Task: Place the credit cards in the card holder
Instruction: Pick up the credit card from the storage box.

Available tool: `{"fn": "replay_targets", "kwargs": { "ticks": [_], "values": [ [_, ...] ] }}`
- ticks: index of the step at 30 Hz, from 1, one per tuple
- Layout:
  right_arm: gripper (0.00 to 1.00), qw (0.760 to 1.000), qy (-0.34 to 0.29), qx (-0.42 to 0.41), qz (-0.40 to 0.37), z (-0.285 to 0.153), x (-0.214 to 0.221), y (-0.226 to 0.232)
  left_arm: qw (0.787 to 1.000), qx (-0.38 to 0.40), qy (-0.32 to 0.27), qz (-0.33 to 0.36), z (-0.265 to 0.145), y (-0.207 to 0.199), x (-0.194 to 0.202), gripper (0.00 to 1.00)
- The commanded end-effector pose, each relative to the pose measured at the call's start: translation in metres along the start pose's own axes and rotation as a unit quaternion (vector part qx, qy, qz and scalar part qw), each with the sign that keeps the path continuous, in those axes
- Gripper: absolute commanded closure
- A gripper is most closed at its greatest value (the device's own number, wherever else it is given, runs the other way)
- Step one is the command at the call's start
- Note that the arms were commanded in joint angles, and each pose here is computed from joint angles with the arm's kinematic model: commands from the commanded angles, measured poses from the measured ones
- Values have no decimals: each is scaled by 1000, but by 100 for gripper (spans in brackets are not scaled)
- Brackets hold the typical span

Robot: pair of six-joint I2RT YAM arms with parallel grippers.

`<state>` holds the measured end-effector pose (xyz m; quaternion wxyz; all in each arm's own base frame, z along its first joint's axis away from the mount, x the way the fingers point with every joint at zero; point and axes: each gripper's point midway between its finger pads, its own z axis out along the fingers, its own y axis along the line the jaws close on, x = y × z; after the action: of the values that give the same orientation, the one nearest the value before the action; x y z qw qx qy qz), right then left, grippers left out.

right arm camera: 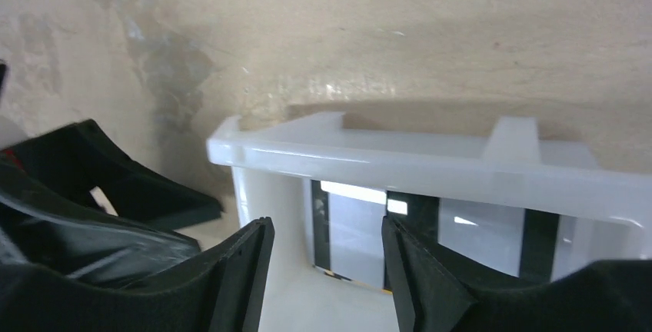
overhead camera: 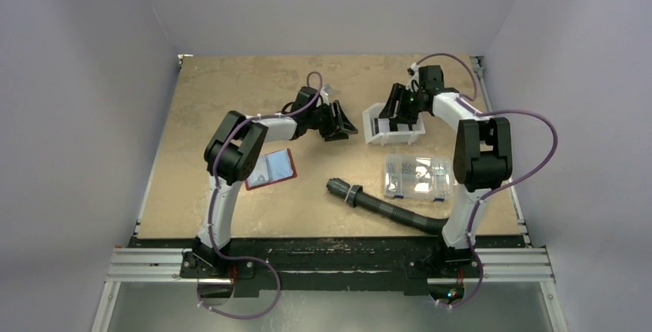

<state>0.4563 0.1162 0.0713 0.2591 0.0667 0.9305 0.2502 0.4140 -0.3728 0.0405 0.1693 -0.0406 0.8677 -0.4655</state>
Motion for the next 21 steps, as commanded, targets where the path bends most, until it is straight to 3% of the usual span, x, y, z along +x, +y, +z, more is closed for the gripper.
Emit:
{"fn": "replay_targets", "kwargs": {
  "ticks": [1, 6, 10, 16, 21],
  "values": [
    [35, 1000, 11, 13, -20, -3, -1, -11, 996, 87, -26, 6, -13, -38, -19, 41],
    [33, 999, 36, -12, -25, 8, 6, -9, 988, 152, -29, -17, 7, -58, -17, 32],
    [34, 999, 50, -5, -21, 13, 8, -14, 988, 148, -30, -12, 28, -57, -16, 33],
    [35, 998, 64, -4, -12, 23, 17, -19, 991, 134, -20, -15, 47, -49, -6, 55],
    [40, 993, 81, -81, 11, 28, 32, 3, 992, 119, -28, -5, 50, -45, -5, 79]
  ]
}}
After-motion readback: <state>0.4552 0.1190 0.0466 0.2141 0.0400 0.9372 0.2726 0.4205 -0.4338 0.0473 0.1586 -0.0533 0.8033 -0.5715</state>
